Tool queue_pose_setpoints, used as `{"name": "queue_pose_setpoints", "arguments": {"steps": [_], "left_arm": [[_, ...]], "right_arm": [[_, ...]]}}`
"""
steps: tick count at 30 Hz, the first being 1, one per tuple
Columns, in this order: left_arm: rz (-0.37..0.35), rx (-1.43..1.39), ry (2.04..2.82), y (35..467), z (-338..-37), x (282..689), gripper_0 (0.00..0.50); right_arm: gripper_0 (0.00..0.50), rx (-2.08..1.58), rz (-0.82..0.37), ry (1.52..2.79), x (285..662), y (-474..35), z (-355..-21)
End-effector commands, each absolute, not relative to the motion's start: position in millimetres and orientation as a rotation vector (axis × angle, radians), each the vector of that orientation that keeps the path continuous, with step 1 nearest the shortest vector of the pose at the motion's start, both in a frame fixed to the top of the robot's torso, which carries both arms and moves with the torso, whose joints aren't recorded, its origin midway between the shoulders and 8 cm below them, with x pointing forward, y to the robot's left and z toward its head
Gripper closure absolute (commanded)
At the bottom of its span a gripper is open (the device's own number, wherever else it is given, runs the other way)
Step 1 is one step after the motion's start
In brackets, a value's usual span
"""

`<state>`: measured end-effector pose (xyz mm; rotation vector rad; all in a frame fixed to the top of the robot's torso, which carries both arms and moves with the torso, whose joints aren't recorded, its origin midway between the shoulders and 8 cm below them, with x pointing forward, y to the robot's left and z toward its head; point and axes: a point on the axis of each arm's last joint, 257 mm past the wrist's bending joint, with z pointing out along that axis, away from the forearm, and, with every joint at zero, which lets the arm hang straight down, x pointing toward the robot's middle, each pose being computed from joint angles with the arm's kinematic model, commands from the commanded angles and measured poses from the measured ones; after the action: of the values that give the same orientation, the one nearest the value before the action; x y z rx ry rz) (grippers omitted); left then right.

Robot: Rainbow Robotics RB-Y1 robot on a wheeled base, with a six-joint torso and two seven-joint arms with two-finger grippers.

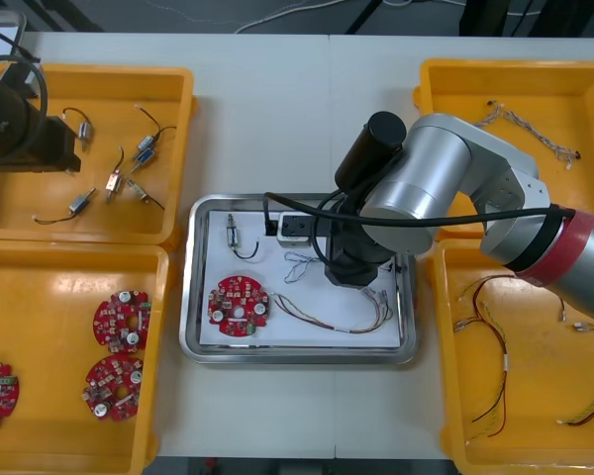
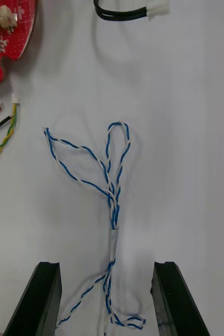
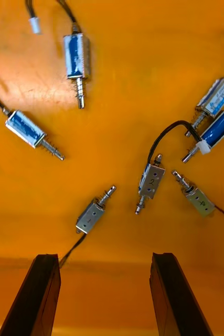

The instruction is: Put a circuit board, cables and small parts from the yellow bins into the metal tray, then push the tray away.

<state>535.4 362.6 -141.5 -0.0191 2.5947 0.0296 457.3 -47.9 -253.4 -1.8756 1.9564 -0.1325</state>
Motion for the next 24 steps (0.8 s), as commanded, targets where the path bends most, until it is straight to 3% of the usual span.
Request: {"name": "queue_pose_setpoints", "arguments": {"steps": [1, 15, 24], "left_arm": [[0.11, 0.091, 2.57, 383.8, -141.2, 540.2, 0.0], [0.158, 0.391, 2.52, 391.1, -182.5, 530.2, 0.0], [0.186, 0.508, 2.498, 391.5, -189.9, 527.9, 0.0]], "right_arm": [[0.0, -1.87, -0.092, 1.901, 462.2, -32.0, -224.5], [0.0, -1.792, -0.1, 2.014, 460.9, -71.0, -159.9], [0.0, -1.702, -0.057, 2.184, 445.5, -119.4, -124.9]]}}
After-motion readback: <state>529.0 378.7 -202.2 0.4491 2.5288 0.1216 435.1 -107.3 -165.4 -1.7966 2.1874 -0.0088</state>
